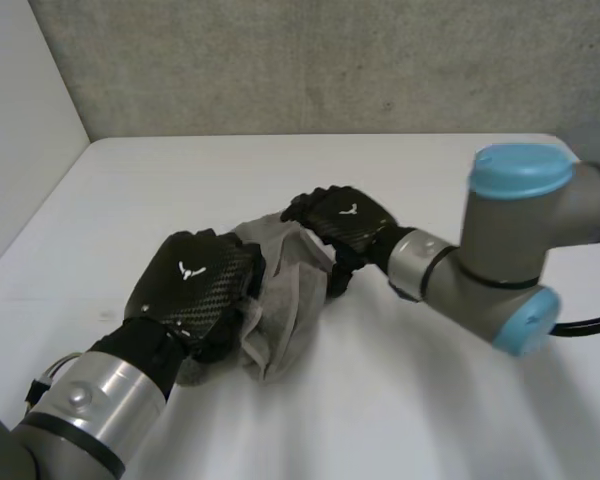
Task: Fold the towel.
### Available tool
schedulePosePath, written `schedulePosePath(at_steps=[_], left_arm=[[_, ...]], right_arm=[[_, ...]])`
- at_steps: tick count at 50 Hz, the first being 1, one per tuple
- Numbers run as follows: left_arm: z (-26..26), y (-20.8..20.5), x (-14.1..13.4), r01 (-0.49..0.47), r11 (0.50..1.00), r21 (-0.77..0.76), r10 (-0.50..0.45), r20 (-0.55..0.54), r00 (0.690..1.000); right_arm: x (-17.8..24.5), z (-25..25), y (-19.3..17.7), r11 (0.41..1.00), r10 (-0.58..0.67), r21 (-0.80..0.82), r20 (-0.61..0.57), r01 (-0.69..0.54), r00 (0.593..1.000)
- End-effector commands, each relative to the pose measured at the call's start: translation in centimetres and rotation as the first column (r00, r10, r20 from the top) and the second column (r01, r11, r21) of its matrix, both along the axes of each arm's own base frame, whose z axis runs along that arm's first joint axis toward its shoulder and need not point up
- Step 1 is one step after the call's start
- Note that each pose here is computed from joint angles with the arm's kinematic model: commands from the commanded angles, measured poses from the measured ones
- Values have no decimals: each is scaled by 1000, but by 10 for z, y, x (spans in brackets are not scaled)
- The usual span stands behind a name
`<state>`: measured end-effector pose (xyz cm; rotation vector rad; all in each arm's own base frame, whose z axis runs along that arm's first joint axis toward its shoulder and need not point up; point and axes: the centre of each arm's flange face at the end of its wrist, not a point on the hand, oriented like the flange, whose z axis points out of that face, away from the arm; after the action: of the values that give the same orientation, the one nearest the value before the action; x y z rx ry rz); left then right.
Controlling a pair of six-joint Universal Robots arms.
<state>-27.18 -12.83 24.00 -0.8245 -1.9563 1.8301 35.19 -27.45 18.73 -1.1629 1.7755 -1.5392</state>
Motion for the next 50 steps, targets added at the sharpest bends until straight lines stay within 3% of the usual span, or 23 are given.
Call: schedulePosePath(at_steps=[1,9,19,22,24,25,27,31,34,41,45,50], left_arm=[[-3,3,4,-5,1000,22,5,14,1000],[-3,-2,7,-26,999,23,25,13,1000],[-2,-2,5,8,1000,16,-8,1,1000],[7,-17,6,-12,1000,-20,11,-29,1000],[28,-46,9,-54,993,-108,44,-89,995],[28,-47,9,-54,993,-109,44,-89,995],[39,-62,9,-60,987,-150,43,-114,993],[72,-95,-2,10,965,-264,-53,-156,986],[87,-110,-15,64,950,-304,-118,-164,979],[70,-139,-30,93,961,-260,-134,-142,981],[28,-149,-33,104,987,-121,-116,-89,989],[-26,-148,-30,103,993,51,-101,-31,994]], right_arm=[[24,-32,23,998,55,14,-27,-55,998],[34,-48,28,995,89,38,-27,-88,996],[43,-20,8,996,44,-81,80,-37,996],[40,10,-4,986,-32,-158,131,53,991],[26,60,-12,940,-157,-268,211,211,965],[26,60,-12,940,-157,-268,212,212,965],[-1,106,-24,857,-277,-343,320,384,906],[-25,135,-23,795,-329,-374,397,478,857],[-36,152,-7,769,-314,-406,433,494,845],[-56,146,27,749,-341,-454,361,483,868],[-66,115,45,748,-390,-496,210,441,897],[-75,67,61,797,-415,-481,3,366,910]])
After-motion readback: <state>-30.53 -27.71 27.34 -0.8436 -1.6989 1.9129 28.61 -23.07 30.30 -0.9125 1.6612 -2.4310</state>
